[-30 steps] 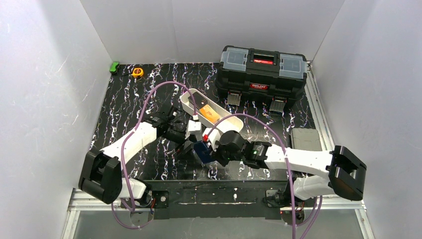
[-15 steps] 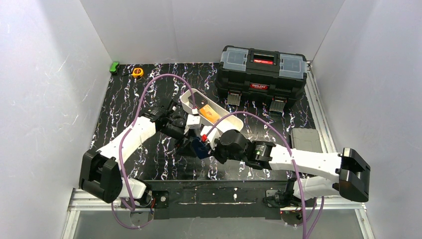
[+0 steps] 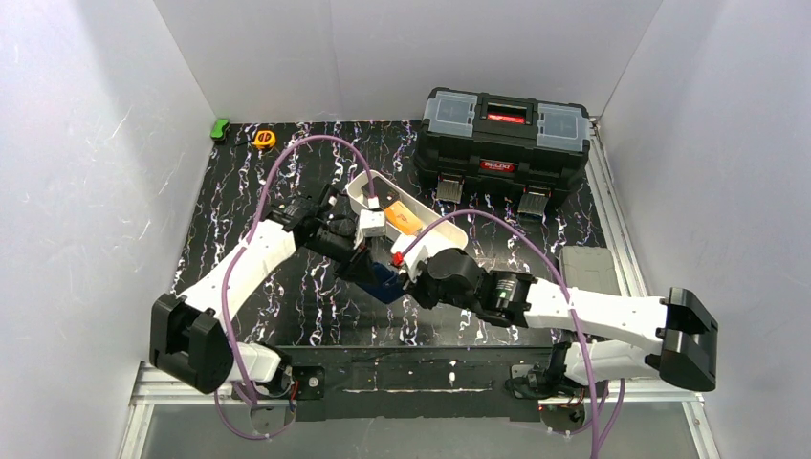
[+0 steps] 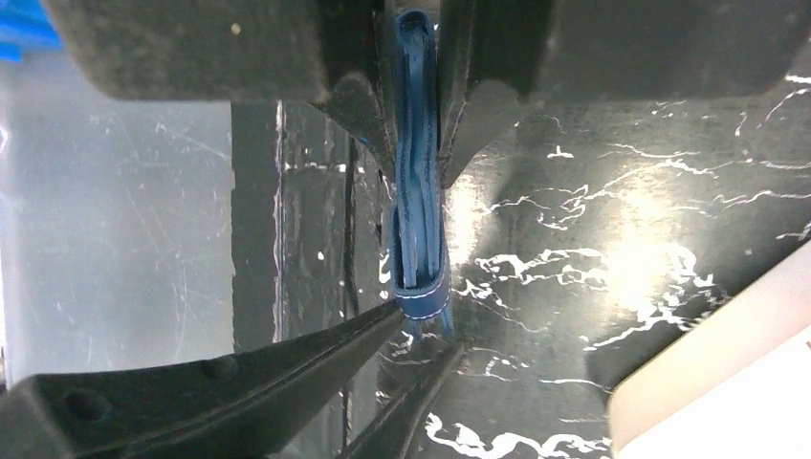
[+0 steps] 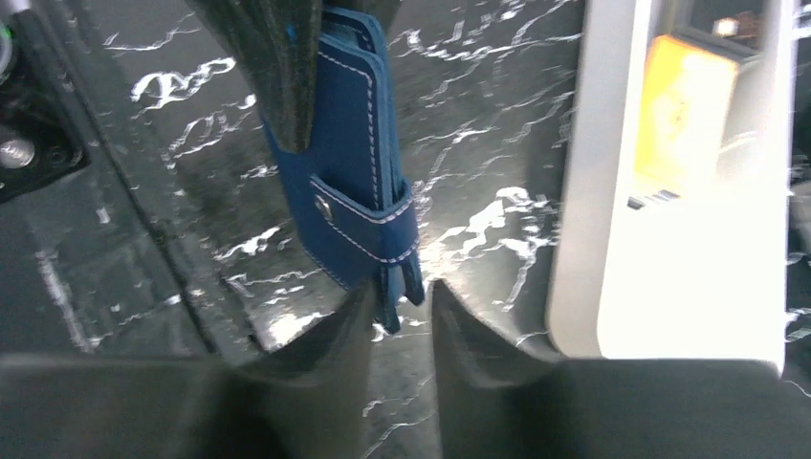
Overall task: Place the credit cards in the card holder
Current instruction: Open the card holder at the center of the board.
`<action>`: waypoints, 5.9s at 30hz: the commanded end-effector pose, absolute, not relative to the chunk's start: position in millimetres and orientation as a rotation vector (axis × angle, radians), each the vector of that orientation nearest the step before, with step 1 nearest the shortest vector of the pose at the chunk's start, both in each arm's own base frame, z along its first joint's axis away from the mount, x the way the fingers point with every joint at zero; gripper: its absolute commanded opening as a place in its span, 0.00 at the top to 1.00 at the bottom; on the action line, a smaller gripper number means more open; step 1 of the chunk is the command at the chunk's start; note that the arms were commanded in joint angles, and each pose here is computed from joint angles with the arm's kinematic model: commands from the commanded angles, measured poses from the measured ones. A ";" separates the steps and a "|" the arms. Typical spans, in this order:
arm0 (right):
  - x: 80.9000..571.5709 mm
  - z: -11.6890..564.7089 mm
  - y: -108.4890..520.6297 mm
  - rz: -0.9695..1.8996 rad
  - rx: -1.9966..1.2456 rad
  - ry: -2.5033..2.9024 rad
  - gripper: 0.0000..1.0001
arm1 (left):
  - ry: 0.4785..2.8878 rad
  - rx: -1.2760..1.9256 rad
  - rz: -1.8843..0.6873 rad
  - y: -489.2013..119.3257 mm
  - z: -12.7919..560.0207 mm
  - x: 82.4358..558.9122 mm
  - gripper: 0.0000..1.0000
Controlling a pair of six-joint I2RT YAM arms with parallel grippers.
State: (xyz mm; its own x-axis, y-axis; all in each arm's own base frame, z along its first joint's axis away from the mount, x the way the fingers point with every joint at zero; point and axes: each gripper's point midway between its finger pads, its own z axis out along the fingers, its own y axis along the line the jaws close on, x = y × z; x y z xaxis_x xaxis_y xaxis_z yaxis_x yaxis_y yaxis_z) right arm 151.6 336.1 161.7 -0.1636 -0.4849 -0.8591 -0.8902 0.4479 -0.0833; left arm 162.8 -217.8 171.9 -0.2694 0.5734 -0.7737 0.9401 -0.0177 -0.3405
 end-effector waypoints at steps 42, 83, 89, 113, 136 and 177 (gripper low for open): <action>196.2 318.7 370.1 1.118 -0.470 1.793 0.35 | 1.922 0.753 -0.962 -236.4 298.1 200.3 1.00; 184.5 355.4 331.6 1.204 -0.402 1.688 0.99 | 1.615 1.208 -1.093 -255.0 318.9 153.9 1.00; 185.4 374.9 314.2 1.196 -0.324 1.640 0.98 | 1.609 1.276 -1.058 -249.3 307.8 149.3 1.00; 134.5 371.9 265.5 1.048 -0.742 1.493 0.27 | 1.391 1.444 -1.251 -245.6 355.3 98.0 1.00; 89.2 402.6 258.8 1.013 -1.105 1.100 0.22 | 1.344 1.448 -1.472 -252.6 373.2 80.0 1.00; 103.2 405.5 311.5 1.034 -1.161 1.022 0.23 | 1.313 1.436 -1.596 -258.1 407.6 75.9 1.00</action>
